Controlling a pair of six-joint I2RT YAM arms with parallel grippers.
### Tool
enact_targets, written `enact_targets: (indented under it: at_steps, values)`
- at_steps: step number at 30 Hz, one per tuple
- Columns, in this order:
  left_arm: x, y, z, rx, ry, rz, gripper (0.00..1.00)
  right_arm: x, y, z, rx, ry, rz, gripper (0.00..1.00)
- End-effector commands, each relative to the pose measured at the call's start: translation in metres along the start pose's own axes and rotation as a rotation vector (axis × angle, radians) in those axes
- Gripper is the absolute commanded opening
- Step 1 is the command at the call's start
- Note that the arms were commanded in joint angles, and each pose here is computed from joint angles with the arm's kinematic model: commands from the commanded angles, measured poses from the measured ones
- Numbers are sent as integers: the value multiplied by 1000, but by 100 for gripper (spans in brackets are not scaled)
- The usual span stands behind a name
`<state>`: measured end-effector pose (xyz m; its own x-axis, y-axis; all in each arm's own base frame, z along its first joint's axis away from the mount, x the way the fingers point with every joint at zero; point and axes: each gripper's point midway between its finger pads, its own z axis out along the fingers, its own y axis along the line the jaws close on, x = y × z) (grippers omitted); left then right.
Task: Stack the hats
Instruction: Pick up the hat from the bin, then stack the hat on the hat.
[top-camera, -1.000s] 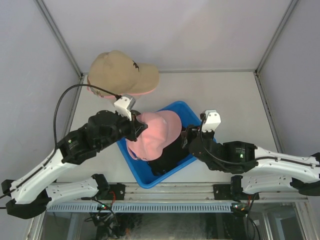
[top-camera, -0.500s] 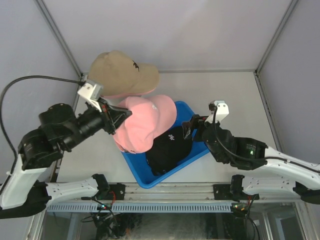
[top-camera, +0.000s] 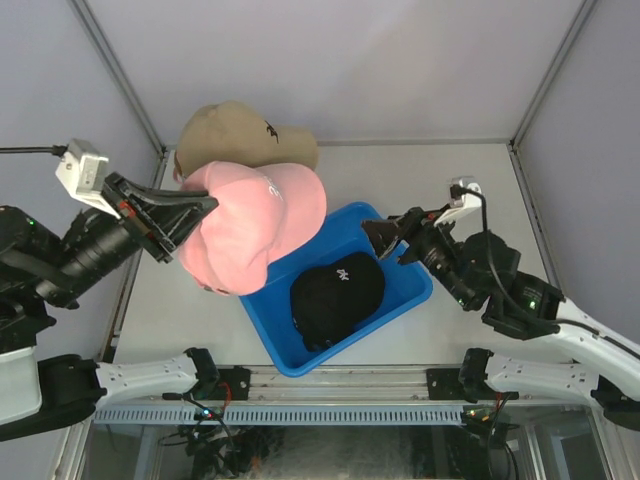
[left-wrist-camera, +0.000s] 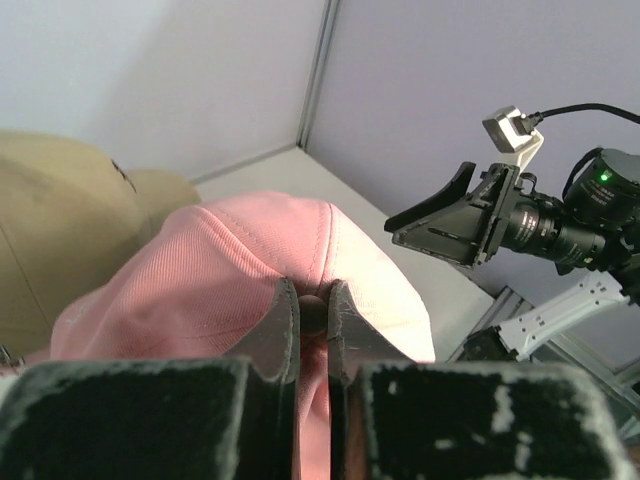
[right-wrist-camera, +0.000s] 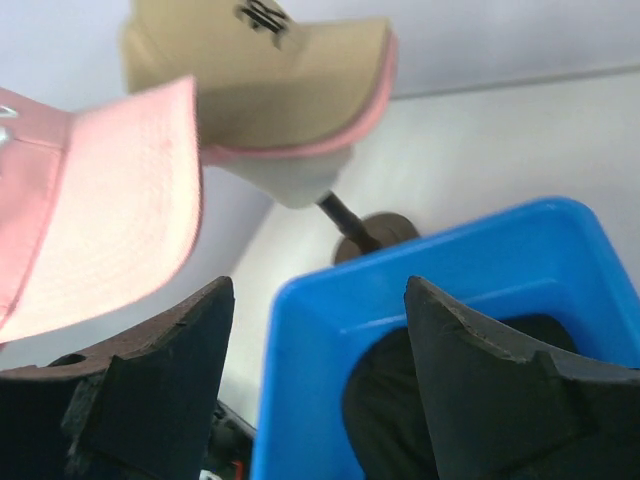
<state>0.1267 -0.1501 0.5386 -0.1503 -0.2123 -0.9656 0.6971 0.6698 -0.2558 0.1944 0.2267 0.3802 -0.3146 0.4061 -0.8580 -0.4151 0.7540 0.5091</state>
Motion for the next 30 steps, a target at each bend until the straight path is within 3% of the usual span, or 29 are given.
enact_targets:
  at_steps: [1, 17, 26, 30]
  values:
    - [-37, -9, -1, 37, -80, 78, 0, -51, 55, -5, -258, -88, 95, 70]
    - [-117, 17, -6, -145, -299, 312, 0, -95, 109, 30, -514, -118, 149, 70]
    - [-126, 19, 23, -196, -291, 486, 0, -101, 113, 60, -527, -110, 146, 70]
    - [-126, 23, 39, -179, -303, 495, 0, -103, 107, 74, -523, -107, 150, 70]
